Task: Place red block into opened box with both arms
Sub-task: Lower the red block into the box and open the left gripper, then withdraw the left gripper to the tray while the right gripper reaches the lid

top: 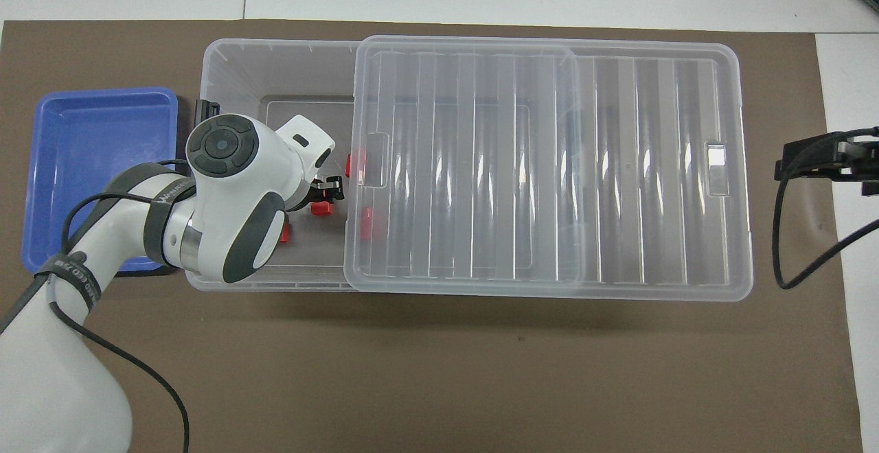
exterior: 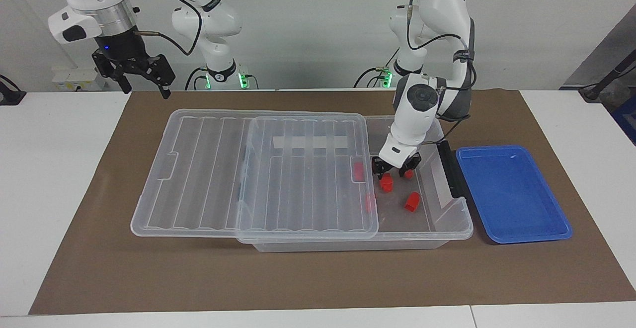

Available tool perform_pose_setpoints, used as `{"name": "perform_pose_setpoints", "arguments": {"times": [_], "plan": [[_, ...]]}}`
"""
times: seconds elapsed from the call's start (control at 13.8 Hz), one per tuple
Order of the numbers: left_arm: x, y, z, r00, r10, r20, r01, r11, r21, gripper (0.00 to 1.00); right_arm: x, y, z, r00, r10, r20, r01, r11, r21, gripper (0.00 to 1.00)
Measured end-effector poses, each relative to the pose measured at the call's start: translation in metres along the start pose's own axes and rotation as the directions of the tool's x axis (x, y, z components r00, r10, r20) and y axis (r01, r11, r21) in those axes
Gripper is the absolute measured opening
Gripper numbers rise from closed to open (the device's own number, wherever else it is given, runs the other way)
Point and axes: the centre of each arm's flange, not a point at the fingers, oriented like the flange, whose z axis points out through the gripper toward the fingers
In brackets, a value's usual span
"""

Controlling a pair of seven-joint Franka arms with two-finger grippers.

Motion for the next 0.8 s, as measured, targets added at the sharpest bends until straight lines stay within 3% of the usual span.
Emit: {"name": "perform_pose_setpoints", "arguments": {"times": [0.58, 0.8], "plan": [[0.020, -0.050, -0.139, 0.996, -0.031, 0.088, 0.027, 0.998, 0.049, 0.74, 0.053, 0.021, 0.056, 0.999, -0.017, -0.038, 0.017, 1.000, 0.003, 0.99], [0.029, -0.098, -0.187, 0.997, -0.028, 0.069, 0.026, 0.999, 0.039, 0.82, 0.075, 0.043, 0.082, 0.998, -0.028, -0.051, 0.028, 1.000, 0.000, 0.97]]}}
